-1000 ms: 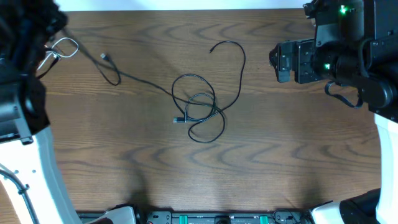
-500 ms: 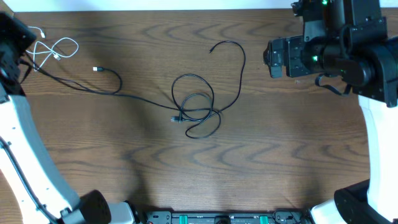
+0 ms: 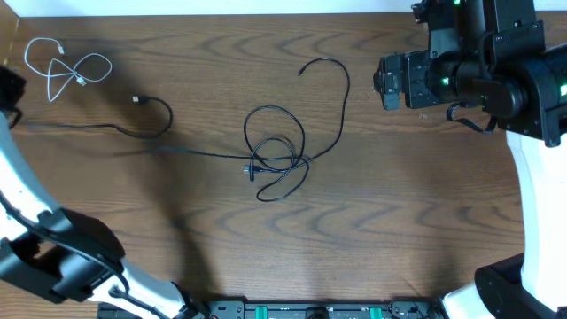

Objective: Untangle cables

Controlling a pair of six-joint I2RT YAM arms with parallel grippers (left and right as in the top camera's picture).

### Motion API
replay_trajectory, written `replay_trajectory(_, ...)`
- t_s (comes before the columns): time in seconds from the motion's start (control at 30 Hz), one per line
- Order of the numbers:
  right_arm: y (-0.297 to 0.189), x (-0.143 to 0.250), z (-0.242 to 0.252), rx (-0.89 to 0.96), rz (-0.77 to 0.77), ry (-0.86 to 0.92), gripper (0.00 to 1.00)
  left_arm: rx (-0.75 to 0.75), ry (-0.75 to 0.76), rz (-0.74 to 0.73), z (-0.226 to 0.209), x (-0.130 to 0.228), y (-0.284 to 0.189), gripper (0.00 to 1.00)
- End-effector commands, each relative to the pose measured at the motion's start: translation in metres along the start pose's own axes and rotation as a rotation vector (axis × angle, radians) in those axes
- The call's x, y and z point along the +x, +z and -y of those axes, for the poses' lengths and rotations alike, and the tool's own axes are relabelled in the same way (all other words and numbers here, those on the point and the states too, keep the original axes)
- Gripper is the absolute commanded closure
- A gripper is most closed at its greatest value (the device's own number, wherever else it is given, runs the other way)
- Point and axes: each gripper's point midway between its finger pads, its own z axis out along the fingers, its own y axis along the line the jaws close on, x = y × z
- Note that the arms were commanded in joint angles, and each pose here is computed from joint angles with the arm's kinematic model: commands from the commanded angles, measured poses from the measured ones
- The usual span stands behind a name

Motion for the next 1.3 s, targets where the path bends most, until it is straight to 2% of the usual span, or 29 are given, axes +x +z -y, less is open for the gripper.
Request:
replay_trajectory(0.0,-0.001,-0.002,0.002,0.005,0.007,-0.008,0.01,-0.045,-0.014,-0.032,-0.019,0.004,0.012,0.61)
replay_trajectory(0.07,-0.001,-0.003,0.002,0.004,0.011,-0.009,0.01,-0.041,-0.021,-0.058,-0.022,0.009,0.016,0.27)
replay_trajectory(0.1,-0.001,-0.003,0.002,0.004,0.012,-0.009,0.01,-0.022,-0.022,-0.073,-0.020,0.012,0.017,0.15)
replay_trajectory(0.13,-0.001,-0.003,0.002,0.004,0.012,-0.009,0.01,0.012,-0.023,-0.090,-0.014,0.015,0.016,0.06)
replay_trajectory(0.2,-0.001,-0.003,0.002,0.004,0.012,-0.009,0.01,0.131,-0.029,-0.146,0.006,0.025,0.014,0.00)
replay_trajectory(0.3,0.000,-0.003,0.001,0.002,0.011,-0.010,0.01,0.328,-0.051,-0.286,0.038,0.051,0.001,0.00)
replay_trajectory(0.43,0.000,-0.001,-0.001,-0.007,0.005,-0.010,0.01,0.433,-0.077,-0.455,0.059,0.086,-0.015,0.00)
replay_trajectory(0.6,0.000,-0.001,-0.001,-0.007,0.005,-0.010,0.01,0.375,-0.061,-0.692,0.068,0.148,-0.036,0.03)
replay_trajectory(0.77,0.000,-0.001,-0.001,-0.007,0.005,-0.010,0.01,0.248,0.068,-0.887,0.072,0.211,-0.063,0.08)
replay_trajectory(0.83,0.000,-0.001,-0.001,-0.007,0.005,-0.010,0.01,0.172,0.161,-0.923,0.074,0.234,-0.070,0.08)
replay_trajectory(1.0,0.000,-0.001,-0.001,-0.007,0.002,-0.010,0.01,0.079,0.259,-0.944,0.082,0.263,-0.077,0.07)
replay_trajectory(1.17,0.000,0.003,0.000,-0.004,-0.013,-0.009,0.01,-0.087,0.324,-0.899,0.068,0.273,-0.095,0.07)
replay_trajectory(1.27,0.000,0.003,0.000,-0.004,-0.013,-0.009,0.01,-0.100,0.372,-0.868,0.063,0.273,-0.116,0.07)
